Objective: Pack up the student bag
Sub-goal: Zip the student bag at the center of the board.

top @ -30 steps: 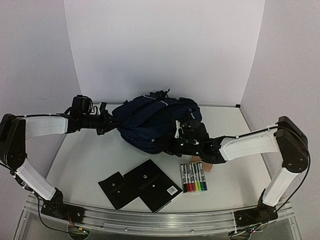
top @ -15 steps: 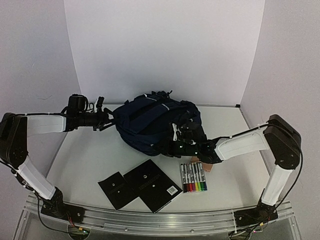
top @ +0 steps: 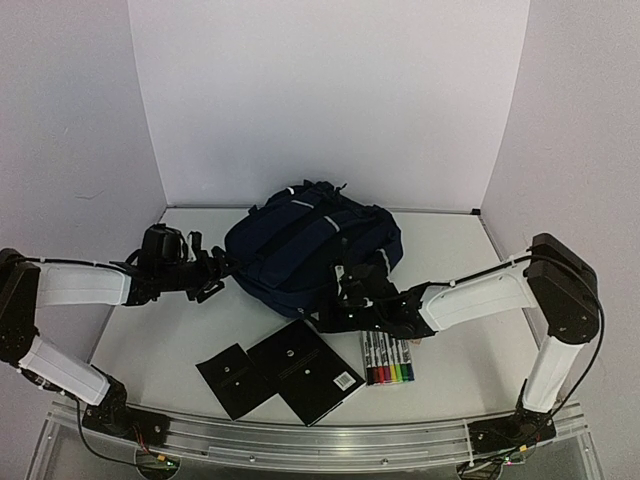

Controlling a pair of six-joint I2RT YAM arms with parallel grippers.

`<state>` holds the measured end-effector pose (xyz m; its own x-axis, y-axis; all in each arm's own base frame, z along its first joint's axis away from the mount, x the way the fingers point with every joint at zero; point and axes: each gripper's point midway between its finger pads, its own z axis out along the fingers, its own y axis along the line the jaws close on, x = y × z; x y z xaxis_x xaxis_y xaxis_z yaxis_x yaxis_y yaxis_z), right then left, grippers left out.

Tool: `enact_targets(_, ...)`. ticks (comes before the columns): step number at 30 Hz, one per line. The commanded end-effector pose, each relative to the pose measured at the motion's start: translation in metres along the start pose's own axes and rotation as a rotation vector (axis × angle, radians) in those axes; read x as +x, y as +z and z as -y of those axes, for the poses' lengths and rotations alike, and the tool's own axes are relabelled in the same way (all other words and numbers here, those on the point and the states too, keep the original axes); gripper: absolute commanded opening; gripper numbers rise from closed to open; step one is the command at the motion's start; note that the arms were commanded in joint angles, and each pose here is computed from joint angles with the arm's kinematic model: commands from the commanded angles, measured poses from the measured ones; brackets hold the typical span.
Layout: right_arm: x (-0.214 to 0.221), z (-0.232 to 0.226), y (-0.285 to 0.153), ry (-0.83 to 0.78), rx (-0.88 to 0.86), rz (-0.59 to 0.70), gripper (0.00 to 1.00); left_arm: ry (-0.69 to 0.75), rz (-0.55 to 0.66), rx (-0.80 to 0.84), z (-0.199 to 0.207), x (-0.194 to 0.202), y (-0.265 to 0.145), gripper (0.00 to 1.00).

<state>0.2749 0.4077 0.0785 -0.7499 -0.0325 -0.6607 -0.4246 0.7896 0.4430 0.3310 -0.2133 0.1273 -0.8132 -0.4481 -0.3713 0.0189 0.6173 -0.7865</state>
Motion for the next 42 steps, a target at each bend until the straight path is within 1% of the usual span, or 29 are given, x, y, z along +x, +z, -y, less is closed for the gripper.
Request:
enact_targets(1, -0.005, -0.014, -0.015, -0.093, 0.04, 0.03, 0.52, -0.042, 0.097, 0.018, 0.007, -0.007, -0.011, 0.86)
enact_targets(4, 0.005, -0.015, -0.01, -0.088, 0.036, 0.004, 0.51, -0.046, 0.076, 0.053, 0.009, 0.0, -0.011, 0.87)
enact_targets(8, 0.003, -0.023, 0.001, -0.091, 0.006, 0.012, 0.47, -0.031, 0.041, 0.117, 0.022, 0.005, -0.006, 0.87)
enact_targets(14, -0.004, -0.029, 0.022, -0.112, -0.005, 0.036, 0.44, -0.035, 0.012, 0.146, 0.028, 0.009, 0.005, 0.81)
enact_targets(19, -0.009, -0.015, 0.036, -0.102, 0.019, 0.036, 0.43, -0.042, 0.003, 0.151, 0.029, 0.01, 0.01, 0.77)
enact_targets(23, -0.01, -0.012, 0.042, -0.117, 0.005, 0.04, 0.41, -0.04, 0.004, 0.15, 0.03, 0.009, 0.013, 0.68)
enact_targets(28, -0.014, -0.014, 0.049, -0.14, -0.036, 0.055, 0.35, -0.043, -0.004, 0.156, 0.032, 0.009, 0.018, 0.57)
enact_targets(32, -0.013, -0.024, 0.05, -0.159, -0.094, 0.057, 0.27, -0.042, -0.002, 0.157, 0.032, 0.008, 0.019, 0.45)
enact_targets(37, -0.016, -0.031, 0.049, -0.165, -0.137, 0.082, 0.2, -0.043, -0.001, 0.153, 0.032, 0.007, 0.021, 0.27)
enact_targets(39, -0.016, -0.031, 0.049, -0.169, -0.138, 0.089, 0.15, -0.043, -0.003, 0.153, 0.032, 0.007, 0.022, 0.19)
enact_targets(42, -0.017, -0.029, 0.048, -0.173, -0.132, 0.099, 0.06, -0.04, -0.002, 0.151, 0.033, 0.006, 0.022, 0.11)
